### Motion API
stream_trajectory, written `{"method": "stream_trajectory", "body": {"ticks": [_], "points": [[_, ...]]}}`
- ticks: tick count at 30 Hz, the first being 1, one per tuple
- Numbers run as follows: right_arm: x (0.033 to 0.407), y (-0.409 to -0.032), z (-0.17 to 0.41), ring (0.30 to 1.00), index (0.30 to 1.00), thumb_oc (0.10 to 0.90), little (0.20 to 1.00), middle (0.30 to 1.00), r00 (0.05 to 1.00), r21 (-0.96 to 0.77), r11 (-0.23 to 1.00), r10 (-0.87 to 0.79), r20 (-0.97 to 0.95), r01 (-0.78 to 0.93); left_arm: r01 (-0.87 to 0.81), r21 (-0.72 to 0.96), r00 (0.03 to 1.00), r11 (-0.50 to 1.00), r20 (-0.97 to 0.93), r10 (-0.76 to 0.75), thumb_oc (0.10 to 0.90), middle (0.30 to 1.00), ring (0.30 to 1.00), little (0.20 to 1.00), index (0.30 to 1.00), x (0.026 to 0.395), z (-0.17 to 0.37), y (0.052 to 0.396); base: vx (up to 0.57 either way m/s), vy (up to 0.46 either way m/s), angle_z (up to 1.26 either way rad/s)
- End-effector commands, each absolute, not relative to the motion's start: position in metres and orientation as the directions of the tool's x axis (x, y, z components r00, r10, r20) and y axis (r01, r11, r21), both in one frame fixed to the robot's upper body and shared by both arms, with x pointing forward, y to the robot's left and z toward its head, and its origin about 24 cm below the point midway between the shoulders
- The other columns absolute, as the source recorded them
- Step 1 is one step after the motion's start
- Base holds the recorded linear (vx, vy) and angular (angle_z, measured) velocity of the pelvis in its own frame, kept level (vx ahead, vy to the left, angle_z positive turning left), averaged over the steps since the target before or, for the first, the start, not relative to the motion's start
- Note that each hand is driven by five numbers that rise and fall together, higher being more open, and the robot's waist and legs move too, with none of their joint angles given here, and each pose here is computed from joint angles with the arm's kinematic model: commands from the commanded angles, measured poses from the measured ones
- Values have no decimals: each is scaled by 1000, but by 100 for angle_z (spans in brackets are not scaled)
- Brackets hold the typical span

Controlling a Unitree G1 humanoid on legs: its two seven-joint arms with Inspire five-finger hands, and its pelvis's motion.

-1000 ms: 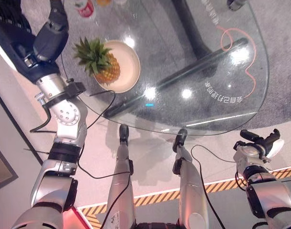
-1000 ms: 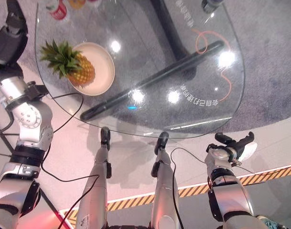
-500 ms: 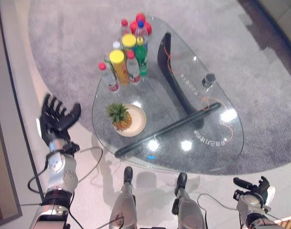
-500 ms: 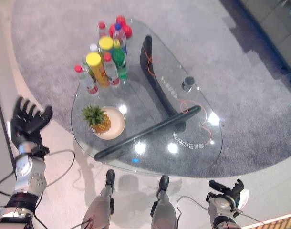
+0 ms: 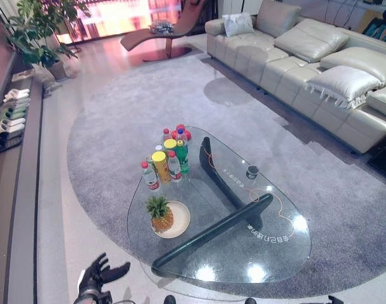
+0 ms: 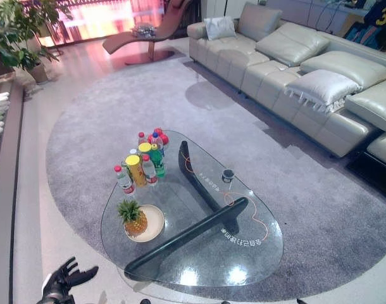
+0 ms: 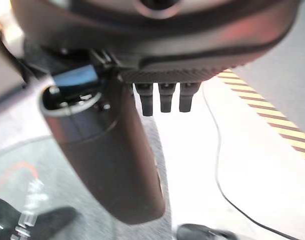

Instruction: Pick up the fruit to the plate

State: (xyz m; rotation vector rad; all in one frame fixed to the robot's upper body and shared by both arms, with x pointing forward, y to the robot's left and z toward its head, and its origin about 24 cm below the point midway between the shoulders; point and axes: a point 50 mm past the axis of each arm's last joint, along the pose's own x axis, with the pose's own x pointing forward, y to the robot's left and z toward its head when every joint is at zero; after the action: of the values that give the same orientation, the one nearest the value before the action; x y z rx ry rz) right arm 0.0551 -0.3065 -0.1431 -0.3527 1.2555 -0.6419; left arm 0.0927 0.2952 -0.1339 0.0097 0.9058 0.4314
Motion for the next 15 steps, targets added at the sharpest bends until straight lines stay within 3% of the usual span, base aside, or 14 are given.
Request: {"method": "stream_trajectory", "body": {"ticks": [1,2,9,15], "points": [[69,-317,-136,900,900,800,900,900,205,-628,761,-648,-733,160,-257,250,527,933,-773,353,800,900,900,900,900,109,-129,304,0,0,0],[69,-315,-138,900,900,800,900,900,196,-626,769,-639,-744,132,-222,249,450,943,-831,326,800,900,900,900,900,99,-136,300,0,0,0],[56,-298,-149,900,900,800,900,900,74,-505,863,-503,-861,-14,-65,192,225,979,-953,202,800,900,900,900,900,71,-153,280,0,0,0],[57,-293,-151,900,900,800,900,900,53,-475,879,-473,-880,-47,-34,175,159,984,-971,178,800,900,900,900,900,65,-156,276,18,1,0]]}}
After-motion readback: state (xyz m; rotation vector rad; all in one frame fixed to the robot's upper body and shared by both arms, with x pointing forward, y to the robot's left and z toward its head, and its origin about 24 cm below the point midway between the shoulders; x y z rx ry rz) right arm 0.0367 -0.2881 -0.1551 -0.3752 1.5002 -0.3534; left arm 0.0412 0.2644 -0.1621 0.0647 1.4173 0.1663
